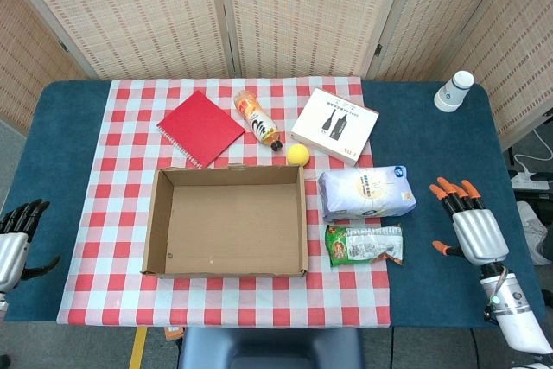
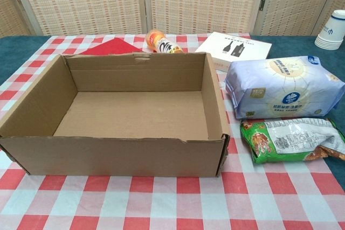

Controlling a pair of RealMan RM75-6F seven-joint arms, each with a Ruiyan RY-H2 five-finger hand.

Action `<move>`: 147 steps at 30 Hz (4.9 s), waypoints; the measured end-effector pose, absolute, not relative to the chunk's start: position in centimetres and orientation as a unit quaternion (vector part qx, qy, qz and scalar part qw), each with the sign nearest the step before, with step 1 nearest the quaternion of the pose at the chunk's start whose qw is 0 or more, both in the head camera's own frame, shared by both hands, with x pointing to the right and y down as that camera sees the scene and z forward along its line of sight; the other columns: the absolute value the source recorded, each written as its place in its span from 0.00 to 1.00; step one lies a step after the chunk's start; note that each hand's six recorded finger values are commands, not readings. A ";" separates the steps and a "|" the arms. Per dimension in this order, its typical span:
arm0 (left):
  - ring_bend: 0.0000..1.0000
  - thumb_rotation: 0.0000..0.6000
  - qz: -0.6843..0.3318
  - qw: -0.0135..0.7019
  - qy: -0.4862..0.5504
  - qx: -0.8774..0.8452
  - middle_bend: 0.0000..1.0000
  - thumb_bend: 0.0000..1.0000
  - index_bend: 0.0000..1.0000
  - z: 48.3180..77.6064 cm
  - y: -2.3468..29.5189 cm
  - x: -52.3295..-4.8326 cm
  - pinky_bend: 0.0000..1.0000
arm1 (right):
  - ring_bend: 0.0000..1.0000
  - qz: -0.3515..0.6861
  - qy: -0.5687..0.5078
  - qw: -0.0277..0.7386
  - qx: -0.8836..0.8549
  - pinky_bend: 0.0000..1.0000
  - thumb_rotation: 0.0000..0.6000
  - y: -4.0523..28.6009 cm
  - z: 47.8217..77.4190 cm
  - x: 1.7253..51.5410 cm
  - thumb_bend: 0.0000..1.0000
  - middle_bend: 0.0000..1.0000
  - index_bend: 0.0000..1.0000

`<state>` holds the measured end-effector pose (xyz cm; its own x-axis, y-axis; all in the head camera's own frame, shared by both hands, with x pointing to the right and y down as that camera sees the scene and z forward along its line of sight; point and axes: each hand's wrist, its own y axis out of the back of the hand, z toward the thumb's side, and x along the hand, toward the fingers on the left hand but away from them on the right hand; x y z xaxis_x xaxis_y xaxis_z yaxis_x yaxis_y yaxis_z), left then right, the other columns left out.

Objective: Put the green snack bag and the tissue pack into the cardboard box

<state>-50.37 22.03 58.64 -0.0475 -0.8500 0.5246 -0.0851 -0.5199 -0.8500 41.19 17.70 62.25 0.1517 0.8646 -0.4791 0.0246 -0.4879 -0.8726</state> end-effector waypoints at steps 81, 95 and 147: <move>0.00 1.00 -0.604 0.298 0.390 -0.628 0.00 0.20 0.04 58.5 21.7 -50.7 0.09 | 0.07 0.529 -0.251 0.343 -0.735 0.19 1.00 23.2 68.4 33.1 0.00 0.15 0.23; 0.00 1.00 -0.604 0.296 0.390 -0.629 0.00 0.20 0.04 58.5 21.7 -50.8 0.09 | 0.09 0.530 -0.252 0.340 -0.734 0.22 1.00 22.8 69.2 32.6 0.02 0.17 0.27; 0.00 1.00 -0.603 0.295 0.396 -0.626 0.00 0.20 0.04 58.3 21.6 -51.1 0.09 | 0.47 0.501 -0.300 0.377 -0.719 0.67 1.00 21.7 67.5 31.9 0.37 0.49 0.75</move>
